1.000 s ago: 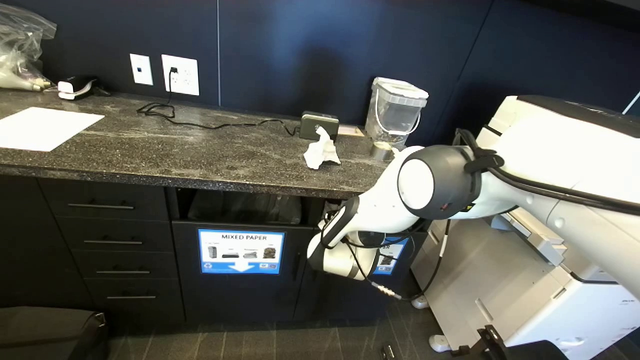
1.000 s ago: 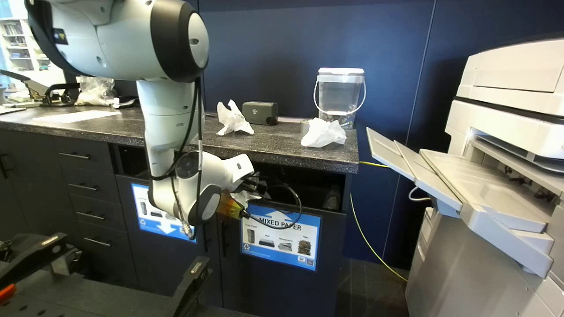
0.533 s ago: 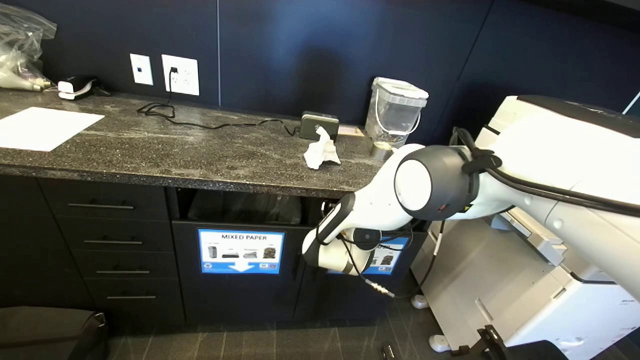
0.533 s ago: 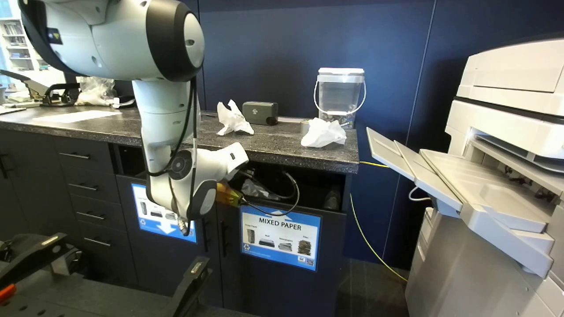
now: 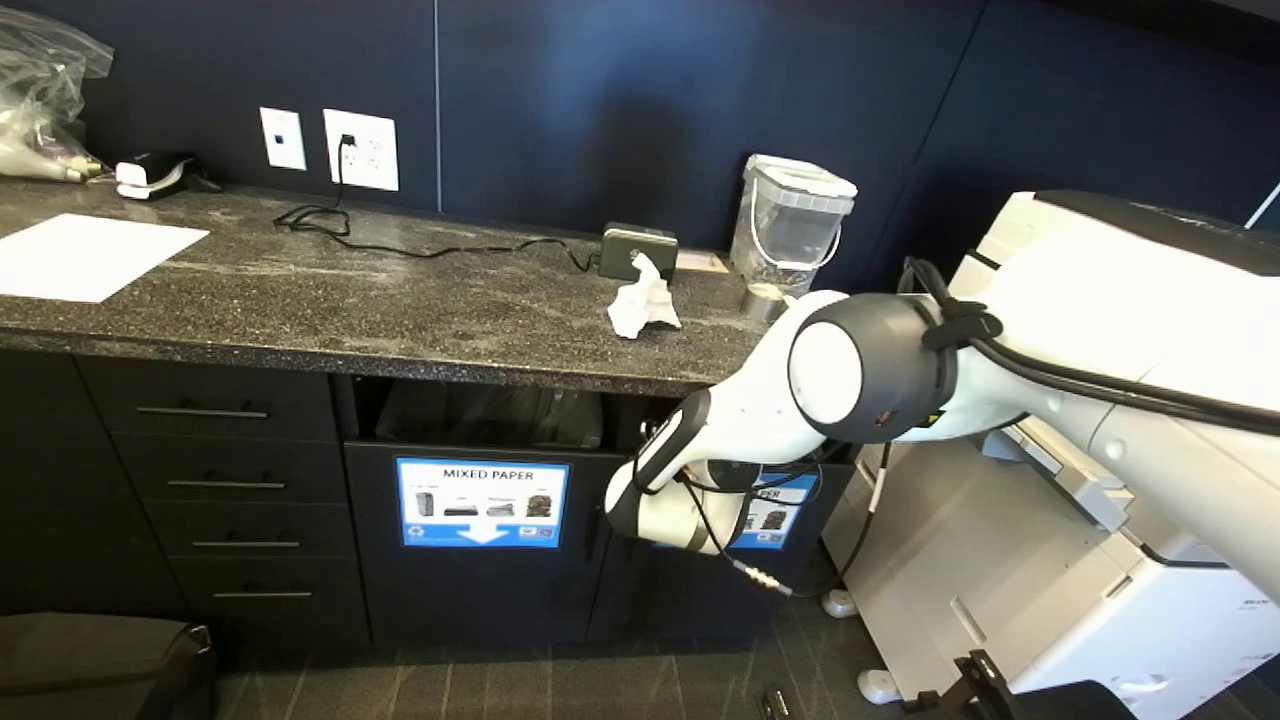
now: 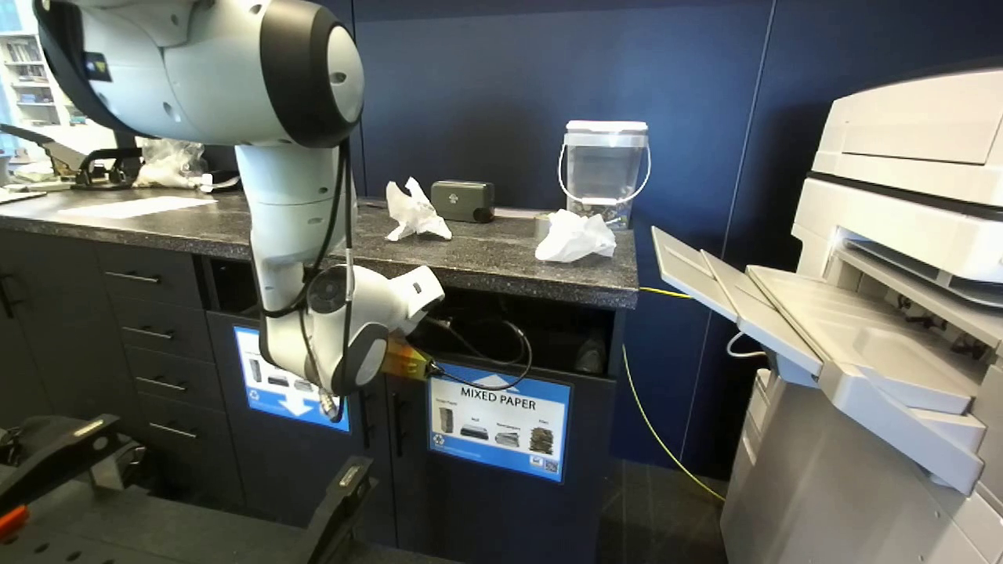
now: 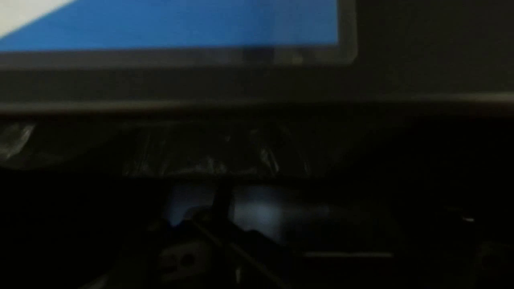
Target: Put the tissues inside the rubbish bin.
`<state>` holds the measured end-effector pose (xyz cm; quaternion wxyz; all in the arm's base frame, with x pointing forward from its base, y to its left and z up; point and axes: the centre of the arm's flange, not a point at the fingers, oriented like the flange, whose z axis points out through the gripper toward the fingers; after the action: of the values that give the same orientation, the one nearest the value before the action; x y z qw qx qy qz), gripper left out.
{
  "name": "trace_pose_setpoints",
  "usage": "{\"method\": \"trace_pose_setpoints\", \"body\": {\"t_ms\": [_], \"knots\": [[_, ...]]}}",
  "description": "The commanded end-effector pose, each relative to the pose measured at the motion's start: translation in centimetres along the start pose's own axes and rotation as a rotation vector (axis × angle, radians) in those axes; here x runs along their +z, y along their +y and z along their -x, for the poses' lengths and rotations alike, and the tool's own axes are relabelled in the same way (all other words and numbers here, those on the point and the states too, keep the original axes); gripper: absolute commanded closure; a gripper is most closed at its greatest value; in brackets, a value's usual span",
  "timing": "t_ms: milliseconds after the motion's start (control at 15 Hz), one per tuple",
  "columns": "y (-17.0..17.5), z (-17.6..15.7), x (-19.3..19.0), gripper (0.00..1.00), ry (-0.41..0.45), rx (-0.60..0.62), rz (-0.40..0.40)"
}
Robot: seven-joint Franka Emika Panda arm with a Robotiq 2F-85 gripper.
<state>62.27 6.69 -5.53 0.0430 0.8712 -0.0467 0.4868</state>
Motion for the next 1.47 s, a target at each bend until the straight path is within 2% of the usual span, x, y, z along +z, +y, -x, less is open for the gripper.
{"method": "trace_pose_setpoints", "body": {"t_ms": [0, 67, 133, 267, 400, 600, 667, 933, 1000, 1067, 1400], "knots": [[0.3, 1.6, 3.8, 0.00, -0.199, -0.068, -0.053], [0.7, 1.4, 3.8, 0.00, -0.264, -0.091, -0.067], [1.4, 0.2, 3.3, 0.00, -0.281, -0.117, -0.071], [2.2, -1.1, 1.3, 0.00, -0.250, -0.115, -0.085], [3.3, -0.7, -0.7, 0.00, -0.217, -0.146, -0.110], [5.5, 0.0, -4.7, 0.00, -0.049, -0.230, -0.190], [6.5, 0.3, -6.2, 0.00, 0.007, -0.214, -0.218], [9.2, 0.5, -11.0, 0.00, 0.084, -0.215, -0.221], [9.5, -0.1, -12.0, 0.00, 0.085, -0.221, -0.223], [9.5, -1.1, -12.3, 0.00, 0.051, -0.226, -0.225], [9.1, -9.5, -13.3, 0.00, -0.116, -0.254, -0.211]]}}
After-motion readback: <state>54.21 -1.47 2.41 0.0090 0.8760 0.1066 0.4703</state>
